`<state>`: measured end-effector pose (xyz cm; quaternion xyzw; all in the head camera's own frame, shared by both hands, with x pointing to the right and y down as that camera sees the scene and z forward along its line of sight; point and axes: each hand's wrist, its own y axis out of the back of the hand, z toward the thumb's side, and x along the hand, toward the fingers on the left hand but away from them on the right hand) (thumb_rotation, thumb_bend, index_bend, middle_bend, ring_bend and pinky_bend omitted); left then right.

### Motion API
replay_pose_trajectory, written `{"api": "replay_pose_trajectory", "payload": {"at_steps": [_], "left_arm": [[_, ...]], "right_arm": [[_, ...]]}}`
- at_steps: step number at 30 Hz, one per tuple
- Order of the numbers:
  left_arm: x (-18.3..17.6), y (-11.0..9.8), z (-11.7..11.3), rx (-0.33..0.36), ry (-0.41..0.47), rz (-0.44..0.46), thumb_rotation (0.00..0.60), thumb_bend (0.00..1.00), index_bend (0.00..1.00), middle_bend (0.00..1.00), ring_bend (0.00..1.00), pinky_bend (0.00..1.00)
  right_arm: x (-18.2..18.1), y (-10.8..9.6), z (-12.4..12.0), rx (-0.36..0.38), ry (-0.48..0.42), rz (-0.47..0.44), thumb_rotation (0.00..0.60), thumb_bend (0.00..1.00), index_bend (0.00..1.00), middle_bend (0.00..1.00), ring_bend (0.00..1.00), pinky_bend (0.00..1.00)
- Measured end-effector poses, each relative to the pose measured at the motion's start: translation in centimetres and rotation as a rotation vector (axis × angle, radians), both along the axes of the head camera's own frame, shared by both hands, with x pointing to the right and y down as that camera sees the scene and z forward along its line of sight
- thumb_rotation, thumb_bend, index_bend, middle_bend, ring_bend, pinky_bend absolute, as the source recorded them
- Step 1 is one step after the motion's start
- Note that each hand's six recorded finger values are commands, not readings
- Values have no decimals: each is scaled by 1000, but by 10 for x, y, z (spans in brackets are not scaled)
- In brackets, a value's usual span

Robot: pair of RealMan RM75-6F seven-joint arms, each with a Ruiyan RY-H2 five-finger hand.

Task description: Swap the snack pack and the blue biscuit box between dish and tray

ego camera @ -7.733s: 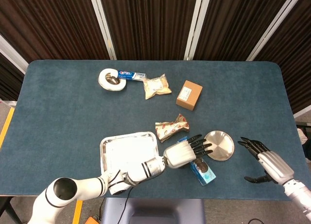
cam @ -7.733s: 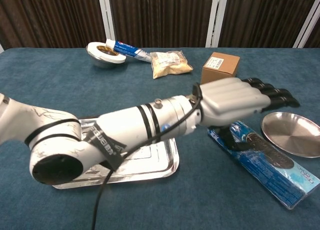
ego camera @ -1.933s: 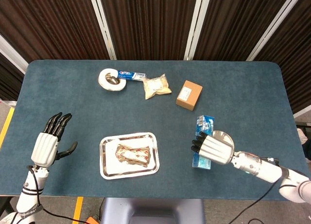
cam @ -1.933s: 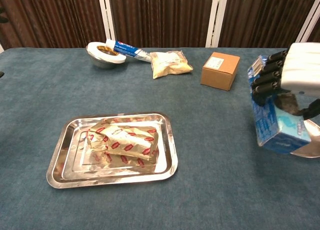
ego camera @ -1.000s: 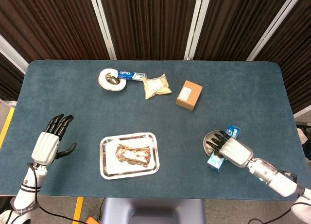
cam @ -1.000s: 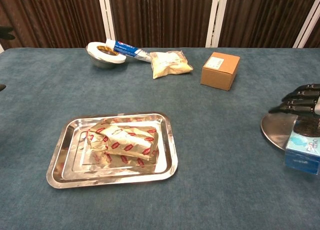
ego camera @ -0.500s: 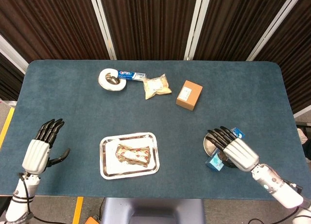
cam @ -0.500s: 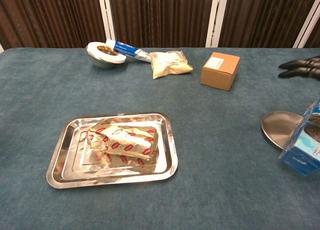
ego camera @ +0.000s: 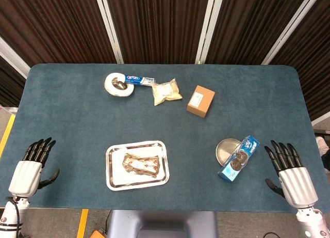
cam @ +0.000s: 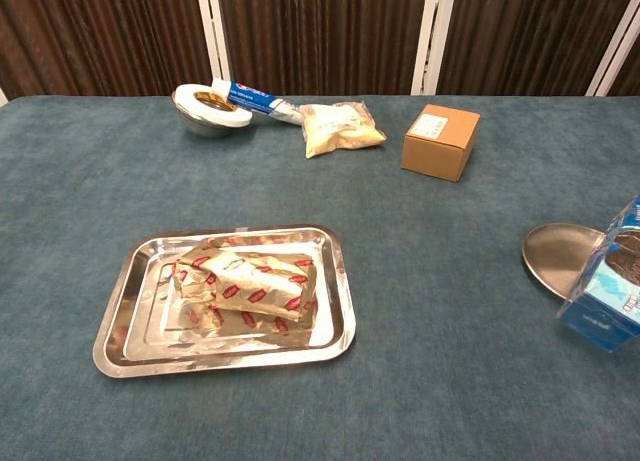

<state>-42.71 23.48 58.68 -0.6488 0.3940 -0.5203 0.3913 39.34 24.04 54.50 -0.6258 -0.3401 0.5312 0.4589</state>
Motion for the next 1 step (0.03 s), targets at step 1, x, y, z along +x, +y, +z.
{"api": "replay_pose_trajectory", "payload": {"at_steps": [1], "left_arm": [[-1, -1, -1, 10, -5, -1, 600, 326, 0, 37, 0, 99]], "right_arm": [[0, 1, 4, -20, 6, 3, 600, 277, 0, 0, 0, 0]]}}
